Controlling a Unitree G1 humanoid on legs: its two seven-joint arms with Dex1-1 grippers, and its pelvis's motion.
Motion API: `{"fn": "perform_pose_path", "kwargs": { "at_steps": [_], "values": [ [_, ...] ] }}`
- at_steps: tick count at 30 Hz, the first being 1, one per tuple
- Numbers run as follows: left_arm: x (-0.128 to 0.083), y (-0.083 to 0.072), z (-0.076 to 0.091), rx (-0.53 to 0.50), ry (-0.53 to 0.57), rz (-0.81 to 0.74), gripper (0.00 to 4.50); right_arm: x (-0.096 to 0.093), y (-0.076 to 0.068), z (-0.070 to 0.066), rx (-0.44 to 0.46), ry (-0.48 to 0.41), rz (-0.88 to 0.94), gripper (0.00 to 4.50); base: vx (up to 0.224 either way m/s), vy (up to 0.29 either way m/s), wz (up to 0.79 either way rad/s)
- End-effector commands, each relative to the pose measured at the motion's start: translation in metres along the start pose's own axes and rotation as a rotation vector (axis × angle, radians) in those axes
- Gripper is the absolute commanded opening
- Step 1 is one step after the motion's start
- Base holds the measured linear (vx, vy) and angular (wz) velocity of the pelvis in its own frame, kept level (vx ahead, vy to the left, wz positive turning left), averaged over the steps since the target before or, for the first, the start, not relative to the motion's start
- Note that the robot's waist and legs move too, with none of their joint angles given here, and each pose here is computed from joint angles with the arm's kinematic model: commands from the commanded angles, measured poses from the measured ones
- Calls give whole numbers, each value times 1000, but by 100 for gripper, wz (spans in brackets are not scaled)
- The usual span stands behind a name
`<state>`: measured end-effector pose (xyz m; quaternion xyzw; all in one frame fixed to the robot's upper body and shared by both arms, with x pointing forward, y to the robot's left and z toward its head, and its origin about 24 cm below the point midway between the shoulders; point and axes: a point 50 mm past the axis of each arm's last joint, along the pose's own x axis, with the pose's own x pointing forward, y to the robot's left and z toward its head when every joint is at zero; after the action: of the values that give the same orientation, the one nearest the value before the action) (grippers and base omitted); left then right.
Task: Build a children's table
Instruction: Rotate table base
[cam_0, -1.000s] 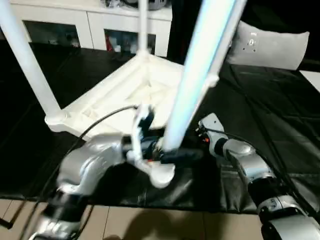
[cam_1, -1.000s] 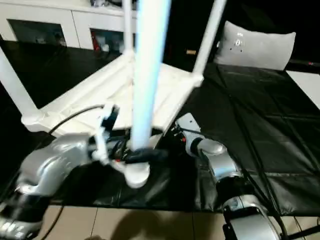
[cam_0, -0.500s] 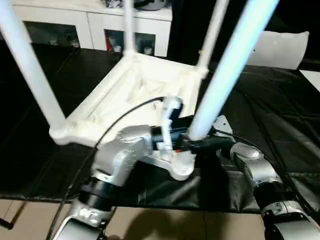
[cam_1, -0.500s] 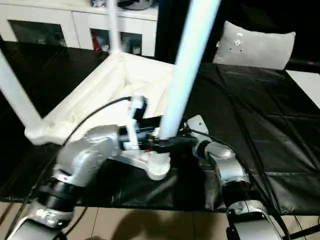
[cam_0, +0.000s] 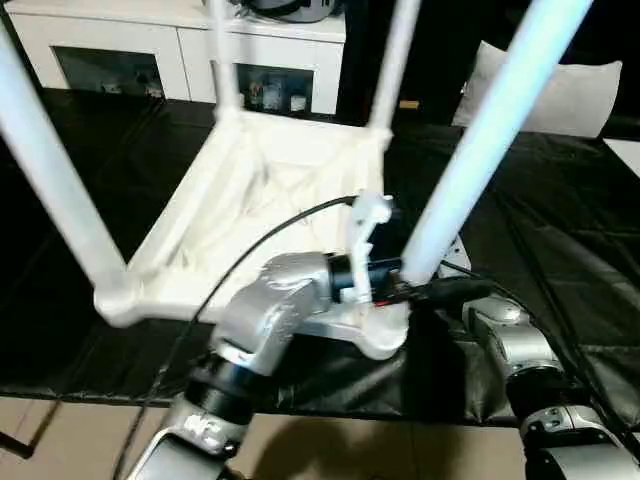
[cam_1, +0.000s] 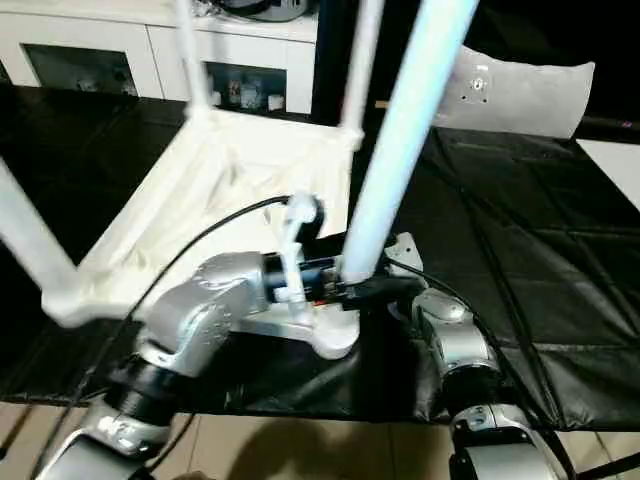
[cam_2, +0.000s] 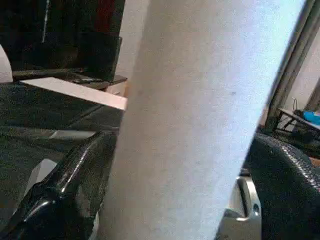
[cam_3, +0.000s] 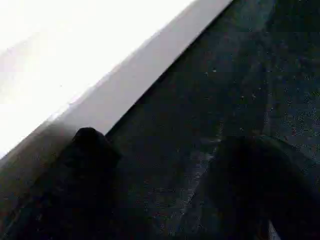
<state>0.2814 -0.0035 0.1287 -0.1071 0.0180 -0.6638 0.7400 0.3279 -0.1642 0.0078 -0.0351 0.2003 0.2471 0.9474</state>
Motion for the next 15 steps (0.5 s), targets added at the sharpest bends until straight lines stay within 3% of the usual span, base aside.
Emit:
{"fn": "perform_pose_path", "kwargs": {
  "at_steps": [1, 6, 9, 11, 15],
  "values": [
    [15, -7, 3, 30, 6, -42, 440, 7, 13, 7, 10, -52, 57, 450, 0, 0, 0],
    [7, 4, 0, 102, 50, 36, 440, -8, -5, 4, -15, -85, -25, 450, 0, 0, 0],
    [-14, 22, -7, 230, 172, 124, 440, -28, -21, 2, -80, -79, -66, 450, 0, 0, 0],
    [-36, 31, -17, 284, 298, 113, 440, -47, -32, 2, -176, -69, -57, 450, 0, 0, 0],
    [-50, 32, -24, 299, 371, 83, 440, -58, -38, 1, -207, -35, -40, 450, 0, 0, 0]
  ]
}}
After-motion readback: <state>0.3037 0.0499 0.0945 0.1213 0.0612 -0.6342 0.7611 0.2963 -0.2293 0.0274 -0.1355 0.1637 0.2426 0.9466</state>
